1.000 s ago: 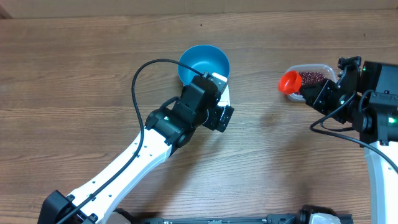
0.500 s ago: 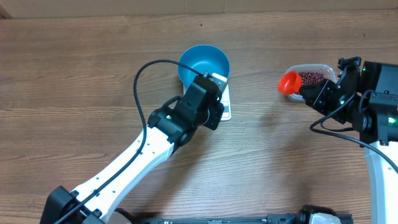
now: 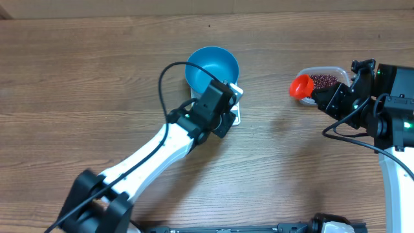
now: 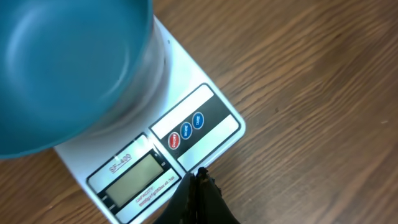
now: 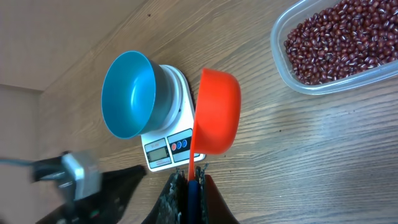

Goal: Scoop item into bowl and weigh 150g on scale

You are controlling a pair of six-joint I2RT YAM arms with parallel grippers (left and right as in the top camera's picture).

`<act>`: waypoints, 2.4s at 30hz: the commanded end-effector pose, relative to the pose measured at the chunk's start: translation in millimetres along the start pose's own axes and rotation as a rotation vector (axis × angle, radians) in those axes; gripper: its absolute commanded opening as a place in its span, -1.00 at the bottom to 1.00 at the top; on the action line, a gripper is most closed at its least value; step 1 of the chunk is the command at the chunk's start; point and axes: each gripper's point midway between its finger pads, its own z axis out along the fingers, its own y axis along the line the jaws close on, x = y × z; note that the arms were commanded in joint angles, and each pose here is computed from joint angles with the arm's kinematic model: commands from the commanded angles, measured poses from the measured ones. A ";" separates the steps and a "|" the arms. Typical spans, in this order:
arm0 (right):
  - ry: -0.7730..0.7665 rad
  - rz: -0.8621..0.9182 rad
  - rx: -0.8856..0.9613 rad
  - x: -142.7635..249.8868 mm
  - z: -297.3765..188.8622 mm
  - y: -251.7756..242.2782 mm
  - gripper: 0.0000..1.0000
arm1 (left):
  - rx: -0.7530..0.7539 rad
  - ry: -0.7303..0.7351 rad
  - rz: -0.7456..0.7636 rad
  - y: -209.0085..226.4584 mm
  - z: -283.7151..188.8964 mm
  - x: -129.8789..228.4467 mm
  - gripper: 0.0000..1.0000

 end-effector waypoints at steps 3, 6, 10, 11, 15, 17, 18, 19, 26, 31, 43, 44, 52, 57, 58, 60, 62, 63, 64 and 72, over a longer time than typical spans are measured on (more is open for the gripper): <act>-0.036 -0.020 -0.005 -8.7 -7.7 5.5 -0.92 | -0.006 0.011 0.063 1.5 26.6 1.0 -0.91; -0.035 -0.020 -0.005 -8.6 -7.7 5.5 -0.92 | -0.008 0.010 0.095 1.6 38.1 1.6 -0.92; -0.035 -0.020 -0.005 -8.5 -7.7 5.5 -0.92 | -0.073 0.032 0.099 12.7 52.7 8.2 -0.92; -0.035 -0.020 -0.005 -8.5 -7.7 5.5 -0.92 | -0.087 0.037 0.099 15.2 54.7 9.6 -0.92; -0.035 -0.019 -0.005 -8.5 -7.7 5.4 -0.92 | -0.109 0.051 0.120 20.3 63.2 14.0 -0.91; -0.035 -0.019 -0.005 -8.5 -7.7 5.4 -0.92 | -0.111 0.053 0.124 21.6 67.1 15.1 -0.92; -0.035 -0.019 -0.004 -8.5 -7.7 5.4 -0.92 | -0.110 0.055 0.124 21.5 69.5 16.2 -0.92; -0.035 -0.019 -0.004 -8.5 -7.7 5.4 -0.93 | -0.111 0.057 0.125 21.6 71.4 17.0 -0.91; -0.034 -0.020 -0.005 -8.4 -7.7 5.4 -0.93 | -0.123 0.052 0.117 28.0 75.6 16.4 -0.91; -0.034 -0.019 -0.005 -8.3 -7.7 5.4 -0.93 | -0.124 0.052 0.127 28.5 76.2 16.4 -0.92; -0.033 -0.019 -0.004 -8.0 -7.7 5.2 -0.92 | -0.115 0.056 0.128 26.9 78.8 18.1 -0.91; -0.032 -0.018 -0.004 -7.7 -7.7 5.1 -0.93 | -0.115 0.056 0.128 26.9 78.8 18.1 -0.92; -0.028 -0.019 -0.002 -6.7 -7.7 4.7 -0.92 | -0.115 0.057 0.128 26.8 79.0 18.4 -0.92; -0.028 -0.019 -0.002 -6.7 -7.7 4.7 -0.93 | -0.088 0.061 0.127 22.3 79.4 19.8 -0.92; -0.028 -0.019 -0.002 -6.7 -7.7 4.7 -0.92 | -0.088 0.061 0.127 22.3 79.4 19.8 -0.92; -0.028 -0.019 -0.002 -6.7 -7.7 4.7 -0.92 | -0.088 0.063 0.128 22.2 79.5 20.7 -0.92; -0.028 -0.019 -0.002 -6.7 -7.7 4.7 -0.92 | -0.087 0.067 0.128 22.2 79.8 22.4 -0.91; -0.028 -0.019 -0.002 -6.7 -7.7 4.7 -0.93 | -0.087 0.070 0.128 22.2 80.6 23.8 -0.92; -0.028 -0.019 -0.002 -6.7 -7.7 4.7 -0.92 | -0.087 0.072 0.128 22.2 81.2 24.5 -0.91; -0.028 -0.019 -0.002 -6.7 -7.7 4.7 -0.93 | -0.086 0.095 0.131 21.6 89.1 32.2 -0.92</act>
